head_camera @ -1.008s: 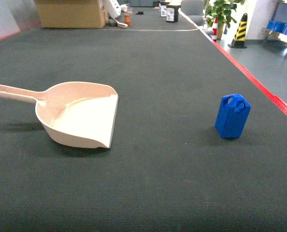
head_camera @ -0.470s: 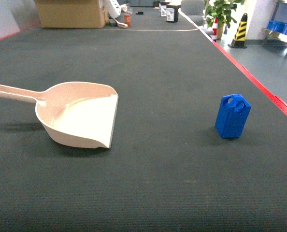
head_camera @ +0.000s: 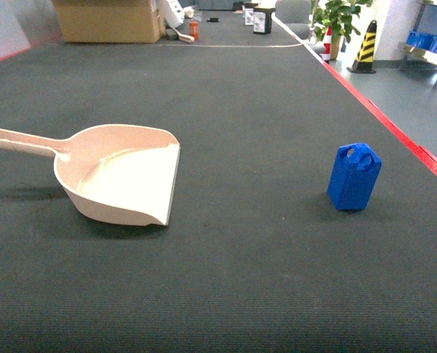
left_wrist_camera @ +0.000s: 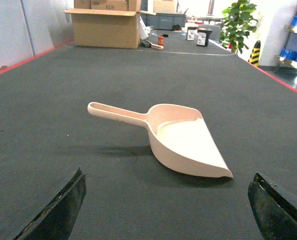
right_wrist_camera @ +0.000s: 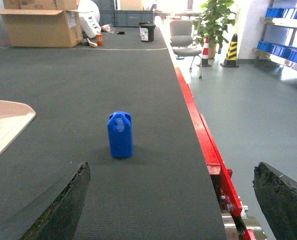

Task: Place part in tray to right shelf

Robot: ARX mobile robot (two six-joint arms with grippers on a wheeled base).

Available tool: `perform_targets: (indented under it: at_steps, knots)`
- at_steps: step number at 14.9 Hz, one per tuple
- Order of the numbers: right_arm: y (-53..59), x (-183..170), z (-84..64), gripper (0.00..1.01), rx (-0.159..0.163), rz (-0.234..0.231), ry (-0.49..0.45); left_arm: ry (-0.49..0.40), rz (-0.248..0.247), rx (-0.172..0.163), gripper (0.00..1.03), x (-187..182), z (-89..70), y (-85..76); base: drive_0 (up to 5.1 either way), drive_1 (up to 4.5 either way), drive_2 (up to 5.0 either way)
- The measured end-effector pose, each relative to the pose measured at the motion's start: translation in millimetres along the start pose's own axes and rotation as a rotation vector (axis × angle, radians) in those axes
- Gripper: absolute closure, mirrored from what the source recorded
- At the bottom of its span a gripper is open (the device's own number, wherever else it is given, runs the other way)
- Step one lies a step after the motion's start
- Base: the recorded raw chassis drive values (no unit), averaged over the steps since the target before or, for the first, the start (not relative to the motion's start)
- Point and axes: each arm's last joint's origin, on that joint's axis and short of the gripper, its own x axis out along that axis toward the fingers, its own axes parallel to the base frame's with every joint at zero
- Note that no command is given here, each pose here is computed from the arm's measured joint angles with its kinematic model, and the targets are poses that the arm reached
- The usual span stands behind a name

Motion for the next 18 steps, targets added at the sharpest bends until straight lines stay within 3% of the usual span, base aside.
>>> perform_targets:
  at_steps: [2,3,4,5,7,9,10,12,13,14,15,17,18]
  knots:
    - [0.0,0,0.0,0.03,0.0,0.0,0.0,0.035,-0.006,-0.012,0.05,0,-1.8,0.2,0.0,0.0,0.0]
    - [0.0,0,0.0,0.03,0.0,0.0,0.0,0.169,-0.039,-0.1,0.05,1,-3.9,1.4,0.0,0.0,0.0]
    - [0.0,0,0.0,0.03,0.0,0.0,0.0,0.219,-0.061,-0.222,0.05,6,-5.3,4.3,0.0,0.0,0.0]
    - [0.0,0,0.0,0.03,0.0,0.0,0.0,0.221,-0.095,-0.368,0.05,14,-3.0,7.6,0.0,0.0,0.0]
    - [0.0,0,0.0,0.03,0.0,0.0,0.0,0.246,-0.115,-0.609,0.05,40,-1.6,13.4,0.0,0.0,0.0]
    - [0.0,0,0.0,0.03,0.0,0.0,0.0,0.256,-0.082,-0.816,0.05,85,2.9,21.1,0.0,0.0,0.0]
    - [0.0,0,0.0,0.03,0.0,0.0,0.0,0.255,-0.047,-0.886,0.05,107,2.4,25.5,0.0,0.0,0.0]
    - [0.0,0,0.0,0.03,0.0,0.0,0.0,0.284,0.073,-0.996,0.05,149,-6.9,35.6,0.0,0.0,0.0]
    - [0.0,0,0.0,0.03,0.0,0.0,0.0,0.322,0.192,-1.054,0.05,165,-19.1,45.2,0.0,0.0,0.0]
    - [0.0,0,0.0,0.03,0.0,0.0,0.0,0.37,0.295,-1.084,0.05,163,-27.9,50.6,0.0,0.0,0.0]
    - [0.0,0,0.0,0.03,0.0,0.0,0.0,0.366,0.314,-1.1,0.05,160,-28.9,52.1,0.0,0.0,0.0]
    - [0.0,0,0.0,0.03,0.0,0.0,0.0,0.353,0.296,-1.103,0.05,161,-25.3,50.3,0.0,0.0,0.0]
    - [0.0,0,0.0,0.03,0.0,0.0,0.0,0.303,0.169,-1.091,0.05,163,-24.8,51.6,0.0,0.0,0.0]
